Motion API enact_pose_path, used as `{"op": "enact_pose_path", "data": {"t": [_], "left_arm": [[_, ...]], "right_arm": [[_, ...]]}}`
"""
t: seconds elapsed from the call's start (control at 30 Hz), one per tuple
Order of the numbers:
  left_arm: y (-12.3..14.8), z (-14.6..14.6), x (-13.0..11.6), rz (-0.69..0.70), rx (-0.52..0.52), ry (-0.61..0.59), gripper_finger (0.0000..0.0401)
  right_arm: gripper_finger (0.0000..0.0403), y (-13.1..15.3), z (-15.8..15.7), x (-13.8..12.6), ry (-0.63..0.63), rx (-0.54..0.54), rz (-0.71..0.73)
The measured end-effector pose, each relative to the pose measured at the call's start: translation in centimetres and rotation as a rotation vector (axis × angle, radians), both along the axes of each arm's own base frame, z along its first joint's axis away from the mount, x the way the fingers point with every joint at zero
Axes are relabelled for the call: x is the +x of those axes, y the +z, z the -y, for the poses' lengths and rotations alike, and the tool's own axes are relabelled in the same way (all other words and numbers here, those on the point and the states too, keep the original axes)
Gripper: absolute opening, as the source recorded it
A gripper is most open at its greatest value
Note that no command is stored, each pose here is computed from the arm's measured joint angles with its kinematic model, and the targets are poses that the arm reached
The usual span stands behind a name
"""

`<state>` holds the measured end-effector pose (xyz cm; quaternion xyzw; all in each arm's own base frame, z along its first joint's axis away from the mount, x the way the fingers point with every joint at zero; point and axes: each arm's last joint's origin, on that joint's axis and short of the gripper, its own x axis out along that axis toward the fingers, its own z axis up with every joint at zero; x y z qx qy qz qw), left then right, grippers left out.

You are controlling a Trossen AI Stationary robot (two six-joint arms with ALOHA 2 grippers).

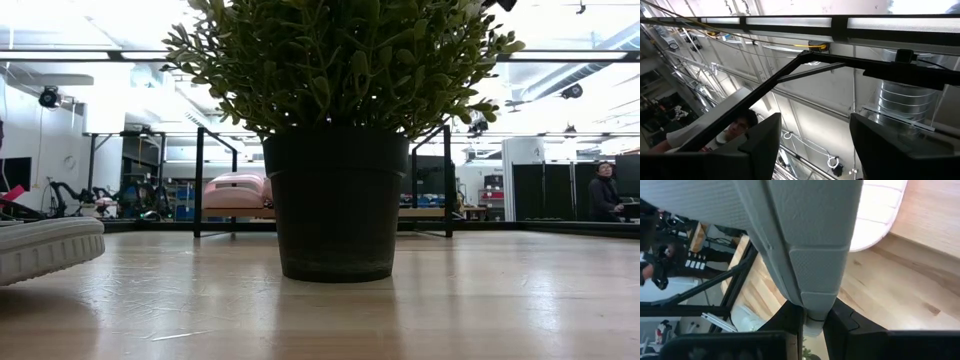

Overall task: Pick and place slides into the shelf
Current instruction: Put the top gray slide on the shelf

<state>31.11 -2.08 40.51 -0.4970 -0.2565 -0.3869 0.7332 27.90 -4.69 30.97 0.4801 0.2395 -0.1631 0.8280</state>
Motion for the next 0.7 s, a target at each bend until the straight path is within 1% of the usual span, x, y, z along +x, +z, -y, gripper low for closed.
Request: {"op": "enact_pose_path", "data": {"t": [0.17, 0.27, 0.37, 0.47, 0.53, 0.7], "left_arm": [[0.2, 0.1, -0.2, 0.004, 0.035, -0.026, 0.022], [0.0, 0.3, -0.1, -0.012, 0.086, -0.065, 0.022], [-0.5, 0.4, 0.3, -0.081, 0.132, -0.103, 0.022], [-1.5, 0.6, 0.9, -0.181, 0.172, -0.119, 0.022], [-1.9, 0.6, 1.2, -0.221, 0.2, -0.125, 0.022], [-2.4, 0.6, 1.5, -0.285, 0.197, -0.136, 0.022]], "right_arm": [[0.0037, 0.5, 0.0, 0.7, 0.04, -0.012, 0.017], [0.0037, 1.6, 0.1, 1.1, 0.072, -0.033, 0.049], [0.0037, 3.0, 0.1, 1.2, 0.107, -0.051, 0.097], [0.0037, 4.3, 0.1, 1.2, 0.118, -0.069, 0.136], [0.0037, 5.1, 0.2, 1.2, 0.119, -0.081, 0.158], [0.0037, 6.7, 0.2, 1.1, 0.125, -0.112, 0.199]]}}
